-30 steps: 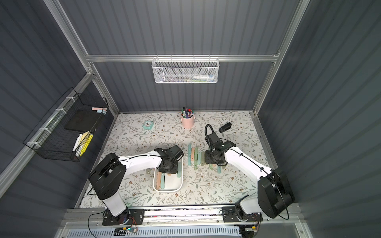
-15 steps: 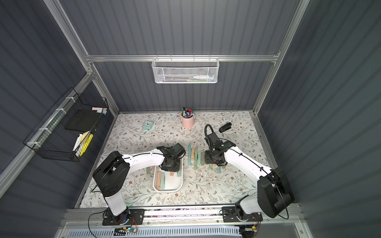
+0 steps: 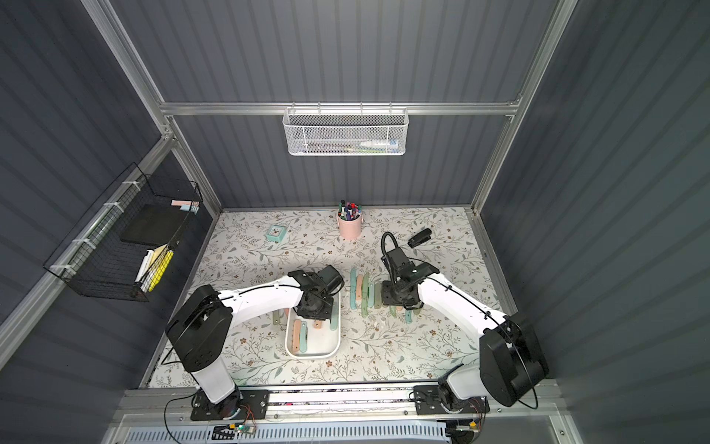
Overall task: Take the fruit knife out of the storage box
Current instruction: Pick up the fruit knife from the storage box, then place the fruit knife at the center of the board.
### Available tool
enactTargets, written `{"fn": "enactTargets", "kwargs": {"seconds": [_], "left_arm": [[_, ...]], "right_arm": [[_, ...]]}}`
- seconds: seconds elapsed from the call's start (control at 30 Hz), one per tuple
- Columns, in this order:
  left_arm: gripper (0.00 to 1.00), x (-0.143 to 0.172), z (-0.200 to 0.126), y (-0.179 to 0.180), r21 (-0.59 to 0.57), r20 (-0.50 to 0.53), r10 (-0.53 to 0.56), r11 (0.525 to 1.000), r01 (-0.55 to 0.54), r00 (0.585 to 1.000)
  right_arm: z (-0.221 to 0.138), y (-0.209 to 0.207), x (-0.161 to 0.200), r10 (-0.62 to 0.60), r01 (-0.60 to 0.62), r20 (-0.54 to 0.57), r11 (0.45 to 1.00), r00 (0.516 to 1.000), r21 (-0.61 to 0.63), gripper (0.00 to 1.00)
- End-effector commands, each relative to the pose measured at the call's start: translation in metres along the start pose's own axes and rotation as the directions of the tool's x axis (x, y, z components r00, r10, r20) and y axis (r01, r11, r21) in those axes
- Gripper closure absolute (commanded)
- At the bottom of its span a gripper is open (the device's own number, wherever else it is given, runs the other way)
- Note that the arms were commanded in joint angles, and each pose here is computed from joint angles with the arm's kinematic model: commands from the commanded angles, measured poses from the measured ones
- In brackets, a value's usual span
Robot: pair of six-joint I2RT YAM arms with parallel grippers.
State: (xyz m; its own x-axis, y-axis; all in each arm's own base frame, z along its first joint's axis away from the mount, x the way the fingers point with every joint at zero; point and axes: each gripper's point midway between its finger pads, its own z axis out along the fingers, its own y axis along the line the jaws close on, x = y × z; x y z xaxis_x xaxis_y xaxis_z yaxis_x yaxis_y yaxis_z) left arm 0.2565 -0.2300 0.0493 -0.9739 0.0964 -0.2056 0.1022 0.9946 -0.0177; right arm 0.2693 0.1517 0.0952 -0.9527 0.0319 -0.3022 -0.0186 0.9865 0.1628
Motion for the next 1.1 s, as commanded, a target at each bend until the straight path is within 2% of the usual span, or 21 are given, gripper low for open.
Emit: {"fn": "enactTargets", "kwargs": {"seconds": [0.0, 0.2, 0.4, 0.53, 0.73, 0.9, 1.07], "left_arm": [[0.77, -0.012, -0.046, 0.005, 0.024, 0.082, 0.035, 0.999, -0.037, 0.996], [0.76, -0.012, -0.084, 0.049, 0.035, 0.132, -0.045, 0.999, 0.041, 0.99], [0.75, 0.003, -0.091, 0.123, 0.001, 0.147, -0.189, 0.982, 0.191, 0.971], [0.74, 0.018, -0.073, 0.154, 0.009, 0.102, -0.302, 0.953, 0.302, 0.948], [0.73, 0.03, -0.028, 0.171, -0.021, 0.028, -0.409, 0.912, 0.41, 0.912], [0.72, 0.028, -0.002, 0.174, -0.03, -0.022, -0.437, 0.899, 0.436, 0.899], [0.71, 0.019, 0.005, 0.175, -0.046, -0.026, -0.423, 0.906, 0.421, 0.906]], "right_arm": [[0.0, 0.0, -0.002, 0.012, -0.012, 0.007, 1.0, 1.0, 0.009, 0.54], [0.002, 0.002, -0.001, 0.015, -0.015, 0.003, 1.0, 1.0, -0.004, 0.54], [0.003, 0.004, -0.001, 0.01, -0.01, 0.003, 1.0, 1.0, -0.009, 0.54], [0.003, 0.006, -0.002, 0.006, -0.006, 0.001, 1.0, 1.0, -0.016, 0.54], [0.003, 0.007, -0.001, 0.002, -0.002, -0.002, 1.0, 1.0, -0.017, 0.54], [0.0, 0.007, 0.0, -0.004, 0.004, -0.003, 1.0, 1.0, -0.017, 0.54], [0.001, 0.007, 0.002, -0.003, 0.002, -0.009, 1.0, 1.0, -0.018, 0.54]]}}
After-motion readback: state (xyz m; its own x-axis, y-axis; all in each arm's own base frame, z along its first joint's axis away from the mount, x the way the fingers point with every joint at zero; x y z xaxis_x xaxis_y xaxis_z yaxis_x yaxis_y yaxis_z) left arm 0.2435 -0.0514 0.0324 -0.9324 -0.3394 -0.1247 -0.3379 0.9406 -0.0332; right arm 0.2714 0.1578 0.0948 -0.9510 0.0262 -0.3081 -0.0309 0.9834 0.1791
